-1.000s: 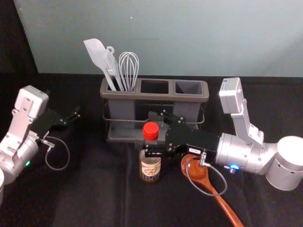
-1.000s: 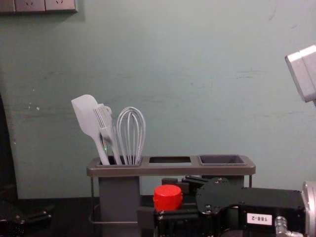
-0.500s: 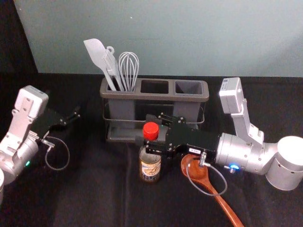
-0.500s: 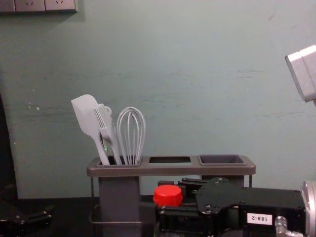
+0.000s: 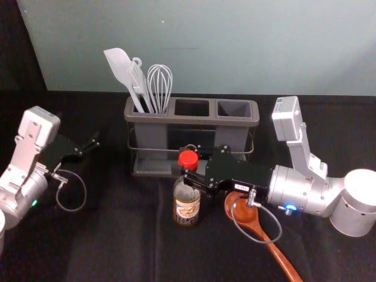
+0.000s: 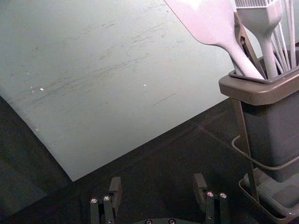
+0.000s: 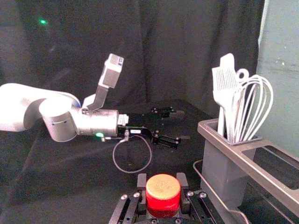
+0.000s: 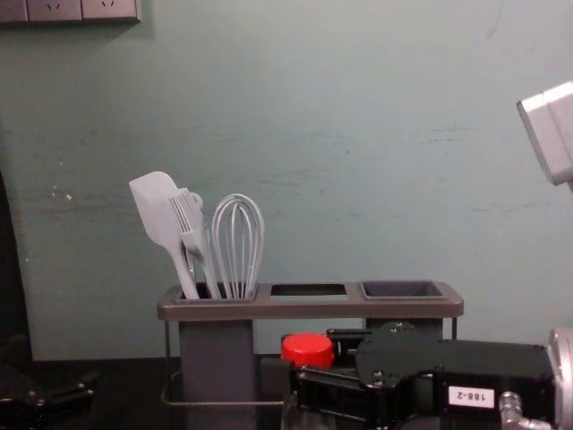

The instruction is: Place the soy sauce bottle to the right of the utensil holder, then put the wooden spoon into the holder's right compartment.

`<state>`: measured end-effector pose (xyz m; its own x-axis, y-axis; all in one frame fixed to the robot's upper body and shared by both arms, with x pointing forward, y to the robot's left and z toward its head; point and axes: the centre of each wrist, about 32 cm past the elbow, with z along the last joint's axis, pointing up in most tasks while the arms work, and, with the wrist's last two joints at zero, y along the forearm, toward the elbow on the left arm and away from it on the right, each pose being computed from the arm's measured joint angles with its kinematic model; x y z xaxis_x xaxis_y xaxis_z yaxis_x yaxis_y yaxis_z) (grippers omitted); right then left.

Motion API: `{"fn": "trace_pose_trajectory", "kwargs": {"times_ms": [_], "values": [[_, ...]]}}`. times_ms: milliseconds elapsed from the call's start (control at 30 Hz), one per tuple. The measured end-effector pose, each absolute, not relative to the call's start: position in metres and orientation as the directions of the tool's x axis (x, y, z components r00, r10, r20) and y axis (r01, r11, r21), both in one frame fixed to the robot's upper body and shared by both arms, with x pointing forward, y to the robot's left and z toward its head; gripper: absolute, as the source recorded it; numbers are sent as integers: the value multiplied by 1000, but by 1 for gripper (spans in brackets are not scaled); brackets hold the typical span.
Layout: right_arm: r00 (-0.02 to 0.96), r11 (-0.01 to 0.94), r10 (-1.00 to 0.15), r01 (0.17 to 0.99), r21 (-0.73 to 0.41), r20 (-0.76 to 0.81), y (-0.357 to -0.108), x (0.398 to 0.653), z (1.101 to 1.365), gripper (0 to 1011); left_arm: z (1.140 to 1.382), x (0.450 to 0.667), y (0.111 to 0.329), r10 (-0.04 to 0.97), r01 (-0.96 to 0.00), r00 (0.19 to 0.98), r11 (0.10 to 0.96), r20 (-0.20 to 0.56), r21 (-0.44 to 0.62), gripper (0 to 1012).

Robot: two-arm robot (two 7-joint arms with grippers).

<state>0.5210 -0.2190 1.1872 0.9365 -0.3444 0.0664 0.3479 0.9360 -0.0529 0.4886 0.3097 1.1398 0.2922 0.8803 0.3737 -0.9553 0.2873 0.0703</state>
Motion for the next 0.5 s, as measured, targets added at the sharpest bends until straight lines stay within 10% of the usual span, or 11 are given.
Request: {"fn": "trace_pose_trajectory", "kwargs": {"times_ms": [500], "values": [[927,932,-359,362,-12,104,-226,512,1229,380,1140,489,310,880,-955,292,287,374,70,1005]]}}
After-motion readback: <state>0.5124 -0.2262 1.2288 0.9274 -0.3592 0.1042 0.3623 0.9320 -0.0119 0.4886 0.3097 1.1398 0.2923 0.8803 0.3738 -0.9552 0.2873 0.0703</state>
